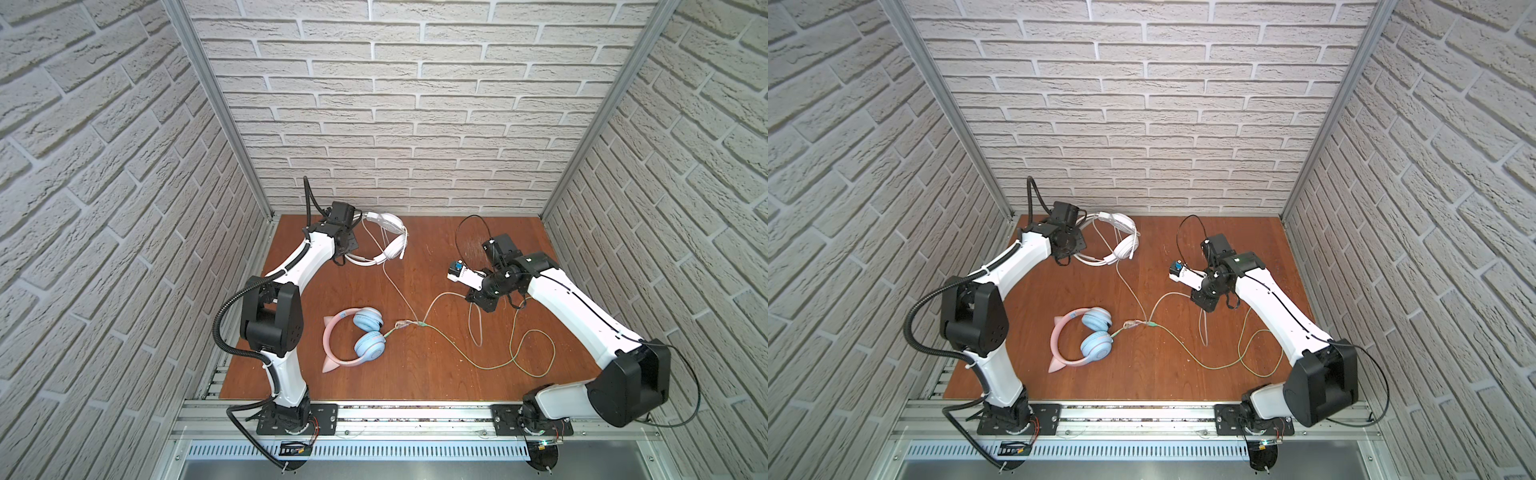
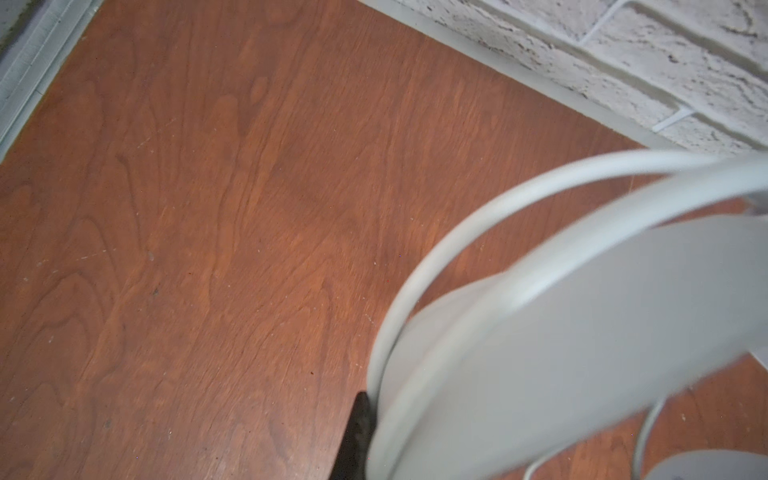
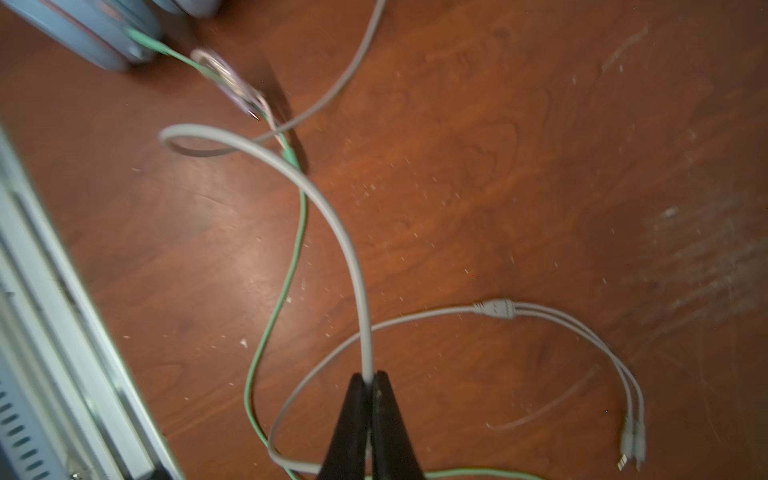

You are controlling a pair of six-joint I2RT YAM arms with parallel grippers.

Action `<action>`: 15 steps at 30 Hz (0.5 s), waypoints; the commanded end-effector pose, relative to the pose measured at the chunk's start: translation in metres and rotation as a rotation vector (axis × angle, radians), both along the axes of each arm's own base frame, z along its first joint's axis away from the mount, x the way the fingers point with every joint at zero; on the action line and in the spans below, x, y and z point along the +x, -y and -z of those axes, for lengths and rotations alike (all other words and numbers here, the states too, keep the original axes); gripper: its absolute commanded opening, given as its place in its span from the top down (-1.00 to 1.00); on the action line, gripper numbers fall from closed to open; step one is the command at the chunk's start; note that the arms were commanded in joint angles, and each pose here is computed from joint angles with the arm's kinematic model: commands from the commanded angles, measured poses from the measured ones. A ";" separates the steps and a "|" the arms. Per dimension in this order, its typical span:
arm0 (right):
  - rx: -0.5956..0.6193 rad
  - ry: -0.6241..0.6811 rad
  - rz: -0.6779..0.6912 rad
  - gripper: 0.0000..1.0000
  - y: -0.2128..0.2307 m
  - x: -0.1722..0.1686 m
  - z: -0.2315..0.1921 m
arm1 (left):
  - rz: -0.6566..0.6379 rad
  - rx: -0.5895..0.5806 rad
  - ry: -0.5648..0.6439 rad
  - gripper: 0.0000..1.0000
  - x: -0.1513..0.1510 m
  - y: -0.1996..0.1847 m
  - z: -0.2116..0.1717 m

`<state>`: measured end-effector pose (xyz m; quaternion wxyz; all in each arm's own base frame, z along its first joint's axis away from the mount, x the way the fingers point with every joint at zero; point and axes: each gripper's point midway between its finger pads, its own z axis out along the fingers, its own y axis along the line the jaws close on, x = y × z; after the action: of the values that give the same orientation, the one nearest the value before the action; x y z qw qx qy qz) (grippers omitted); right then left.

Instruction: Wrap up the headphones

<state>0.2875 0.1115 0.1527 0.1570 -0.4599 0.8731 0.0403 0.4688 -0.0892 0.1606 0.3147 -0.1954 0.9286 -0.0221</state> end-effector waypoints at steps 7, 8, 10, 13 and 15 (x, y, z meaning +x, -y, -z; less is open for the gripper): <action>-0.327 0.067 0.316 0.71 0.074 0.046 0.026 | -0.017 -0.055 0.118 1.00 0.008 0.000 -0.025; -0.310 0.057 0.315 0.60 0.072 0.047 0.030 | -0.016 -0.056 0.113 1.00 0.008 0.000 -0.022; -0.289 0.049 0.321 0.41 0.068 0.049 0.035 | -0.012 -0.059 0.105 1.00 0.008 0.001 -0.018; -0.265 0.051 0.328 0.27 0.064 0.051 0.037 | -0.012 -0.058 0.097 1.00 0.008 0.001 -0.014; -0.246 0.077 0.338 0.20 0.062 0.055 0.031 | -0.007 -0.058 0.094 1.00 0.009 0.001 -0.013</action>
<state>0.3319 0.0447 0.1119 0.1012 -0.3439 0.9266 -0.1139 0.4634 -0.0864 0.1489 0.3103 -0.1975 0.9296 -0.0233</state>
